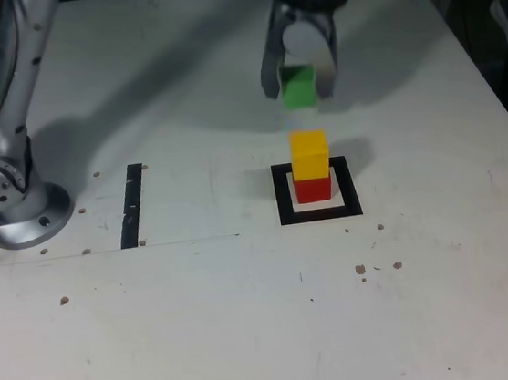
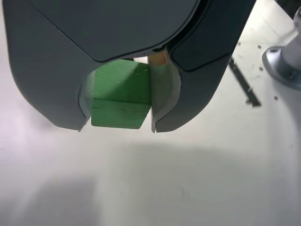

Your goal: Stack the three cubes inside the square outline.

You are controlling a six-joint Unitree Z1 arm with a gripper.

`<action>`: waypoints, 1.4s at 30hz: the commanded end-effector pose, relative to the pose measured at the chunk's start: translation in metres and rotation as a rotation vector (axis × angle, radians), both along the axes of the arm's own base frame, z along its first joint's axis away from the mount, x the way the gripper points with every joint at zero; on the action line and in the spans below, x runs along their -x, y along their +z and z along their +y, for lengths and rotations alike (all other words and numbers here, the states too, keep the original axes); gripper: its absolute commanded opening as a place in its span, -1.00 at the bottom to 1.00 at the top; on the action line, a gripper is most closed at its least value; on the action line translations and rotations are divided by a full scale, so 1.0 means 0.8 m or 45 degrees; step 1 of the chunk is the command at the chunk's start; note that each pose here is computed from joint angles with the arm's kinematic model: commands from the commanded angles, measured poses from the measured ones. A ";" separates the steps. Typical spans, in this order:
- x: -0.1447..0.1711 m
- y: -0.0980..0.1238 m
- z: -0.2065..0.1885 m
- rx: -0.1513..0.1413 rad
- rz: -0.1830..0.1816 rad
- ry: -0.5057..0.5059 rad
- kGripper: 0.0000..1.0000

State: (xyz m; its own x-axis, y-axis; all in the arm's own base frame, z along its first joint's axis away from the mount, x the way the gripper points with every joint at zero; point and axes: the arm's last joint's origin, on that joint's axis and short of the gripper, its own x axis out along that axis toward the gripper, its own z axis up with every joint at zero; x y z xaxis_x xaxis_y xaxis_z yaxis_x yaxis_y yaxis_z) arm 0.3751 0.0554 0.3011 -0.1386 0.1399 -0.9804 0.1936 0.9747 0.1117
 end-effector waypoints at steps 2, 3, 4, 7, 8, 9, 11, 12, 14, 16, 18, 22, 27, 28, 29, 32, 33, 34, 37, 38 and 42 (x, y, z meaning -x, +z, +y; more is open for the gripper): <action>0.015 0.036 -0.018 -0.020 -0.053 -0.002 -0.41; 0.019 0.045 -0.026 -0.025 -0.063 0.001 -0.41; 0.023 0.052 -0.033 -0.028 -0.070 0.005 -0.41; 0.028 0.061 -0.057 -0.018 -0.073 0.027 -0.41; 0.028 0.061 -0.064 -0.008 -0.071 0.035 -0.41; 0.027 0.060 -0.071 0.006 -0.069 0.042 -0.41; 0.023 0.056 -0.082 0.035 -0.061 0.054 -0.41; 0.020 0.053 -0.086 0.047 -0.056 0.059 -0.41; 0.015 0.047 -0.091 0.063 -0.043 0.064 -0.41; 0.012 0.042 -0.092 0.070 -0.030 0.069 -0.41; 0.010 0.039 -0.094 0.071 -0.020 0.073 -0.41; 0.010 0.033 -0.101 0.065 0.001 0.074 -0.41; 0.007 0.020 -0.118 0.069 0.042 0.066 -0.41; 0.007 0.019 -0.120 0.070 0.046 0.063 -0.41; 0.007 0.018 -0.122 0.070 0.050 0.062 -0.41; 0.011 0.017 -0.123 0.063 0.062 0.064 -0.41; 0.011 0.017 -0.123 0.061 0.066 0.065 -0.41; 0.011 0.016 -0.123 0.059 0.069 0.065 -0.41; 0.011 0.014 -0.122 0.050 0.074 0.066 -0.41; 0.010 0.013 -0.122 0.046 0.077 0.067 -0.41; 0.006 0.006 -0.119 0.035 0.091 0.071 -0.41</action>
State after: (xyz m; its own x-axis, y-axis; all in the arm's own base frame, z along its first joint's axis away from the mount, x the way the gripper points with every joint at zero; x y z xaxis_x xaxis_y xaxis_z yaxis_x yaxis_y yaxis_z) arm 0.3692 -0.0414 0.3103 -0.1924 0.0987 -0.9763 0.1478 0.9865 0.0706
